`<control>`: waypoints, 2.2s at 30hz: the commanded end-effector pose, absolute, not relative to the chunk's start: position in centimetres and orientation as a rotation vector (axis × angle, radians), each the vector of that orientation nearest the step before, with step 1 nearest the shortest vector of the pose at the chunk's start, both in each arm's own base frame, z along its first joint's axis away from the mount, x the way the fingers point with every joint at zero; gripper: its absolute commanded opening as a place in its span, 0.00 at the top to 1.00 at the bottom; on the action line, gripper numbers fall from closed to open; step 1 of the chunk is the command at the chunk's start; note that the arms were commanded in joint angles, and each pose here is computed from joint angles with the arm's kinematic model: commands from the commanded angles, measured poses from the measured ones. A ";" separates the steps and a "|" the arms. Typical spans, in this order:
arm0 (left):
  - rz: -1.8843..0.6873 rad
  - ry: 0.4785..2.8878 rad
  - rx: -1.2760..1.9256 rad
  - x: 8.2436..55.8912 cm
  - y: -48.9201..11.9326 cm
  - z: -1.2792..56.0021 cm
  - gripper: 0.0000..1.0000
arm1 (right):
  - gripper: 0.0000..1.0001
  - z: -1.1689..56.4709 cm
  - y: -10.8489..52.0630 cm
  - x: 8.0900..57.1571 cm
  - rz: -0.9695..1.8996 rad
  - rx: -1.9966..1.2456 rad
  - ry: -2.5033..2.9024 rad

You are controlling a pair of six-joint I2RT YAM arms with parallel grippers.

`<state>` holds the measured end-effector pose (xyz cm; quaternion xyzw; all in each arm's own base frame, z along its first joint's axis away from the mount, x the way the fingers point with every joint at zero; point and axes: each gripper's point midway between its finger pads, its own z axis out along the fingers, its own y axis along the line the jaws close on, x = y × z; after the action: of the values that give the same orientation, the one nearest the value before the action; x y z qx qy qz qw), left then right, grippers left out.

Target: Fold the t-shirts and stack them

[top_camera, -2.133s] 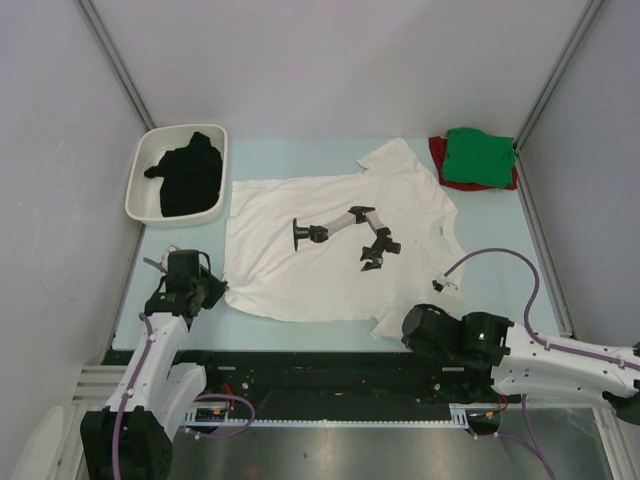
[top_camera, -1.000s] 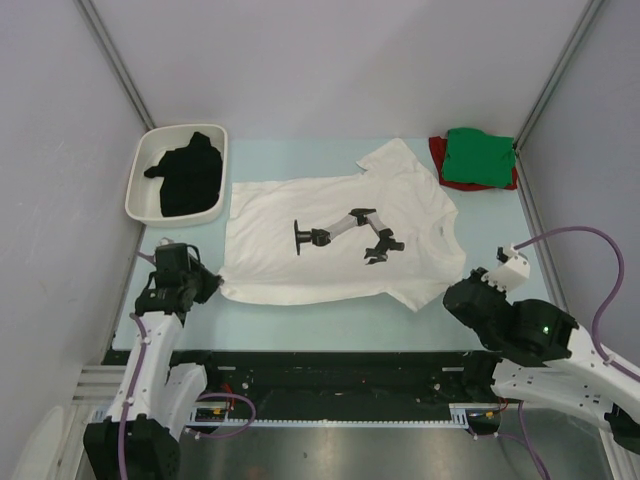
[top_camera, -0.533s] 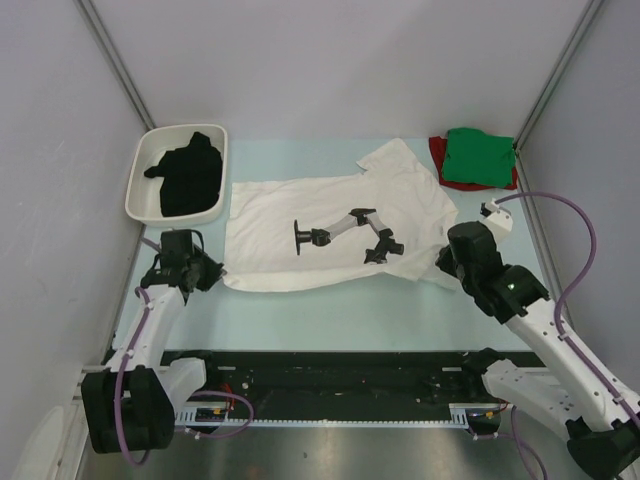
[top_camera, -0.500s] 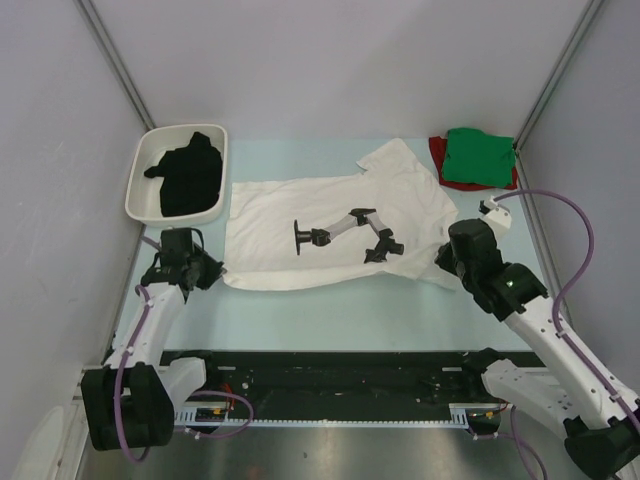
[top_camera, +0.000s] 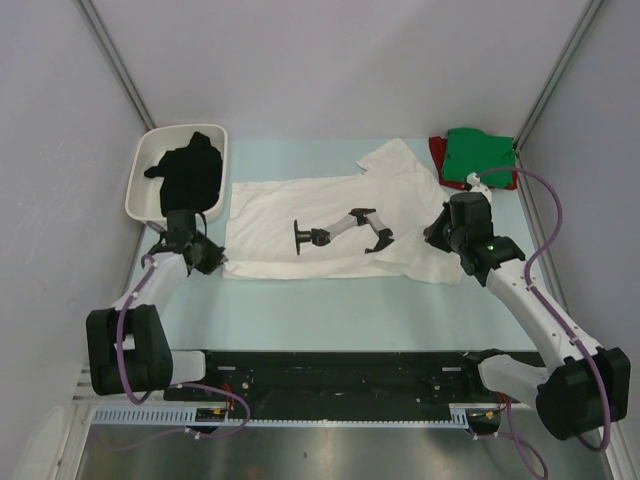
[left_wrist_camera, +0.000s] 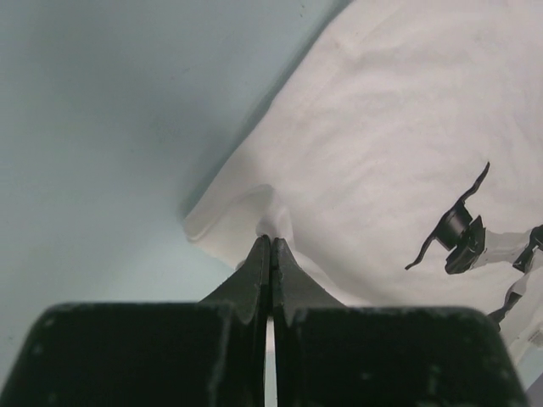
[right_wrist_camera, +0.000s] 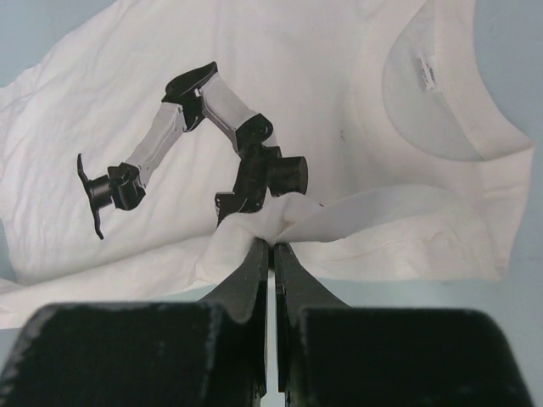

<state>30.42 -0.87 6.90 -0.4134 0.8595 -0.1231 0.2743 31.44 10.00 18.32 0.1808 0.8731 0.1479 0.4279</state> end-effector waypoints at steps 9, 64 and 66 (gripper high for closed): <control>-0.350 2.262 -1.189 34.9 0.2 6.7 1.00 | 1.00 19.5 12.2 38.5 0.531 0.316 2.136; -0.561 2.230 -1.114 22.6 -4.9 6.1 0.11 | 0.00 13.8 16.2 31.4 0.485 0.245 2.336; -0.546 2.202 -1.160 22.4 -4.6 5.8 0.23 | 0.00 13.7 17.1 30.9 0.490 0.216 2.339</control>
<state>22.02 -4.74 5.42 -0.4044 0.8510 -0.1950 0.2725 30.64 15.42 11.20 0.0872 0.9274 0.1583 0.3275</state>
